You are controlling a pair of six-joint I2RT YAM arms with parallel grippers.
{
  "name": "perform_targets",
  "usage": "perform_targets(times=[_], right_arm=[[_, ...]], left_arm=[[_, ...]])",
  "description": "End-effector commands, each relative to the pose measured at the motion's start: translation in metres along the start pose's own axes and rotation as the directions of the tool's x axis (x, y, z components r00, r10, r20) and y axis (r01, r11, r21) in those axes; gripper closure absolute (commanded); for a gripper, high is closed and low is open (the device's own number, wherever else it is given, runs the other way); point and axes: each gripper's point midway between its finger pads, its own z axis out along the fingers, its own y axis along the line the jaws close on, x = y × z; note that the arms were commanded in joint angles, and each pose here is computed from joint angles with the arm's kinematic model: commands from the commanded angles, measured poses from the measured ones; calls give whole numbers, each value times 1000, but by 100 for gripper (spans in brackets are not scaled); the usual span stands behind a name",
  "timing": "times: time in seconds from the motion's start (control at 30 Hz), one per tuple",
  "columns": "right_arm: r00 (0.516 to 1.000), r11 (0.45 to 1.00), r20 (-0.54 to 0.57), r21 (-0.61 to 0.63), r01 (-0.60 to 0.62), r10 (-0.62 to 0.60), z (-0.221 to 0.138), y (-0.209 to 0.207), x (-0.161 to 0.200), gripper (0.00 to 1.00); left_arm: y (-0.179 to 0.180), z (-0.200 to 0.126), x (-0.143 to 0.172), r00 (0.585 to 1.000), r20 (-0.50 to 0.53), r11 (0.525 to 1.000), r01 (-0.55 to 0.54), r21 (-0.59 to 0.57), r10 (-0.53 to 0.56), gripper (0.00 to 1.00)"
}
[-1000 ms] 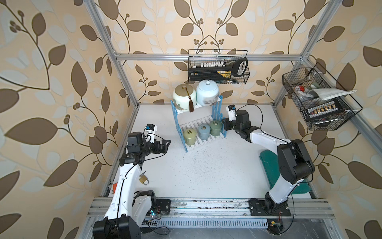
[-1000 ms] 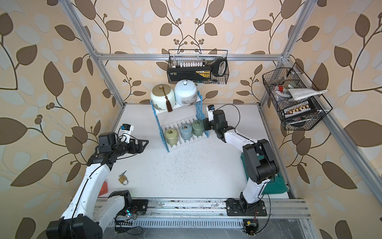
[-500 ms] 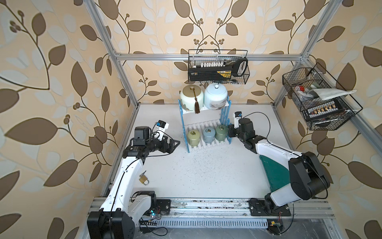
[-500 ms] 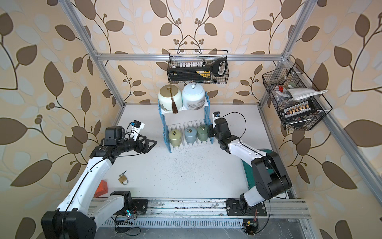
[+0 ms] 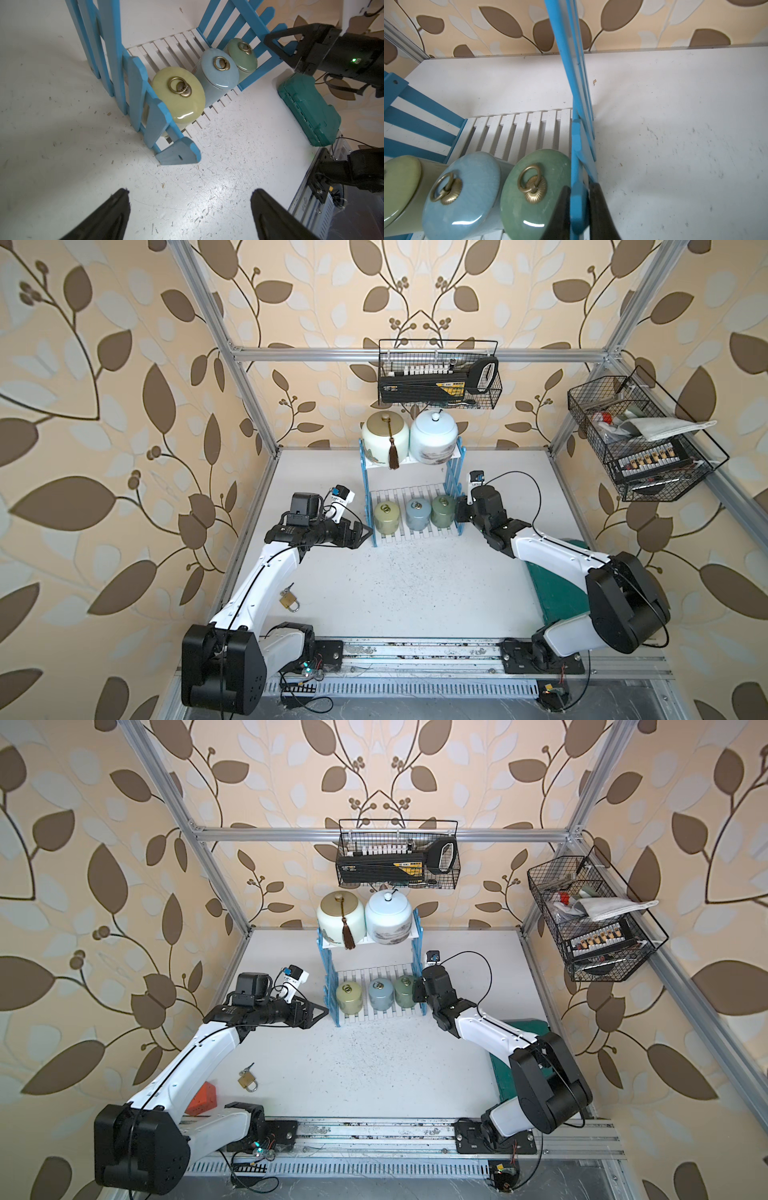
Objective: Remove the tea canisters from the shelf
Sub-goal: Adjust the shelf at the center of the board.
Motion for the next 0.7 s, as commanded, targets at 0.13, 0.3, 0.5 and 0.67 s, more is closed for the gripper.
perform_targets(times=[0.13, 0.3, 0.5, 0.67], right_arm=[[997, 995, 21, 54, -81, 80, -8, -6, 4, 100], [997, 995, 5, 50, -81, 81, -5, -4, 6, 99], [997, 996, 7, 44, -78, 77, -1, 0, 3, 97], [996, 996, 13, 32, -86, 85, 5, 4, 2, 94]], left_arm=[[11, 17, -2, 1000, -19, 999, -1, -32, 0, 23], [21, 21, -10, 999, -32, 997, 2, -78, -5, 41], [34, 23, -17, 999, -44, 990, 1, -138, -7, 56], [41, 28, -21, 998, -53, 988, 9, -154, -17, 57]])
